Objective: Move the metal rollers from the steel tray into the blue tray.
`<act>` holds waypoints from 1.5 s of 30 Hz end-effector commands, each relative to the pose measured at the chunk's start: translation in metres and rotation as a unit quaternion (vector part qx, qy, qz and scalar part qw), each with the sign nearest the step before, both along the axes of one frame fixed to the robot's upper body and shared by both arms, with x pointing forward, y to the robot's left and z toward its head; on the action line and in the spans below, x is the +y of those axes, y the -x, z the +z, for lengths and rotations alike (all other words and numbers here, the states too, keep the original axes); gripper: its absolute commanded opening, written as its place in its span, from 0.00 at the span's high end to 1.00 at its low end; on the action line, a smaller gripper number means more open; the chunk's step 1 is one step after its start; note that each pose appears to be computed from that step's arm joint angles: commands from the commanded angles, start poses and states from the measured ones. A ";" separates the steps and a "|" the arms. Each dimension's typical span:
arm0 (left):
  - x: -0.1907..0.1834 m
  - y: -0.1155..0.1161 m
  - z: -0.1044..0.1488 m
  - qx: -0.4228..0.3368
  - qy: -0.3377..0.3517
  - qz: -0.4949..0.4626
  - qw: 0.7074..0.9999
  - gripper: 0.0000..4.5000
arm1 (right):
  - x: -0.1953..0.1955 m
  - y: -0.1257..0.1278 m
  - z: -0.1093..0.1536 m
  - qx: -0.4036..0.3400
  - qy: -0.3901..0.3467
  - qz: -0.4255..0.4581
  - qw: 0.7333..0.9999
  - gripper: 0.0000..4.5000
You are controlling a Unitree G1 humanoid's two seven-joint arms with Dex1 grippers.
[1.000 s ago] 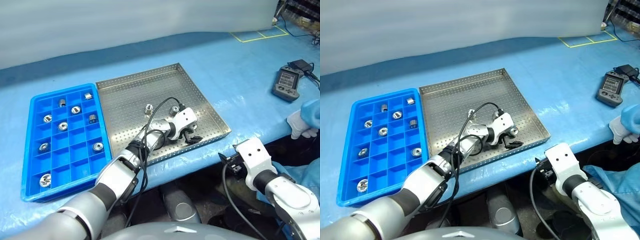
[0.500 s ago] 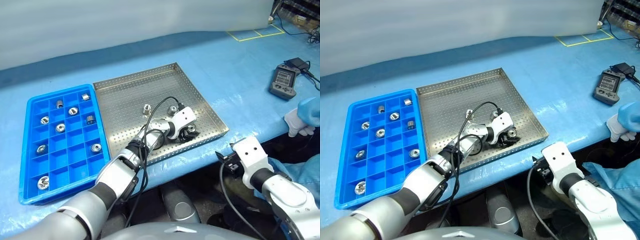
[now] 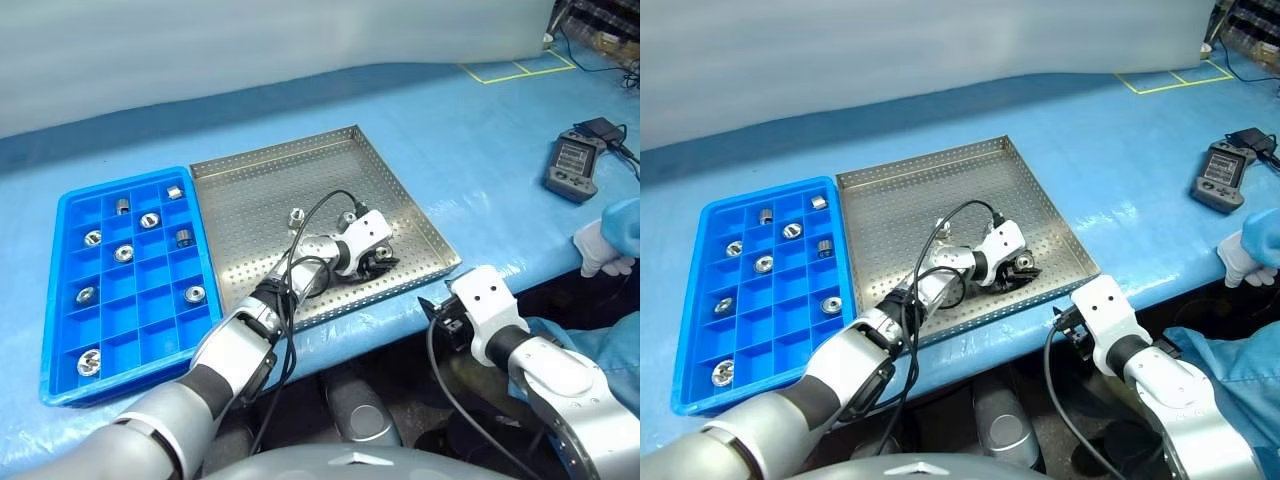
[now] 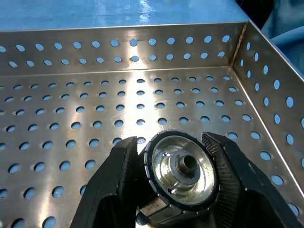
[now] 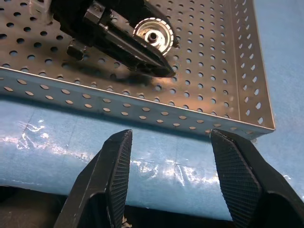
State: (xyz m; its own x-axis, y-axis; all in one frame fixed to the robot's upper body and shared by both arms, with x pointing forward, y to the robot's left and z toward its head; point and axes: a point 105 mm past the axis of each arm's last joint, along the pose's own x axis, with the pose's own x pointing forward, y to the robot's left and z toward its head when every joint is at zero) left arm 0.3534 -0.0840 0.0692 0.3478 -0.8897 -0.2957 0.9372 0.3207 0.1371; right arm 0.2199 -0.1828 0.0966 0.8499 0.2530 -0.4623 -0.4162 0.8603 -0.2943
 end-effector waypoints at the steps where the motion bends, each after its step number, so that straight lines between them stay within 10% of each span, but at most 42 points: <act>1: -0.019 0.010 0.048 -0.045 0.076 -0.019 0.996 0.58 | 0.005 -0.006 0.003 -0.013 -0.015 0.017 1.000 0.39; 22: 0.156 0.045 0.093 -0.175 -0.040 0.290 0.940 0.58 | 0.067 -0.057 0.030 -0.059 -0.142 0.234 0.960 0.39; 45: 0.249 0.052 0.045 -0.125 -0.186 0.466 0.856 0.58 | 0.077 -0.062 0.016 -0.042 -0.134 0.249 0.958 0.39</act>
State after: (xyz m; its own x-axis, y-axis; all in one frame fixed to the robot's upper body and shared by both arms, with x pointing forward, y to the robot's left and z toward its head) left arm 0.2980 0.1620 0.1037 0.9272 -0.0735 -0.3674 0.2687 0.8136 0.5155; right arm 0.2827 -0.1060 0.1021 0.6120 0.7330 -0.2971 -0.7846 0.6099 -0.1113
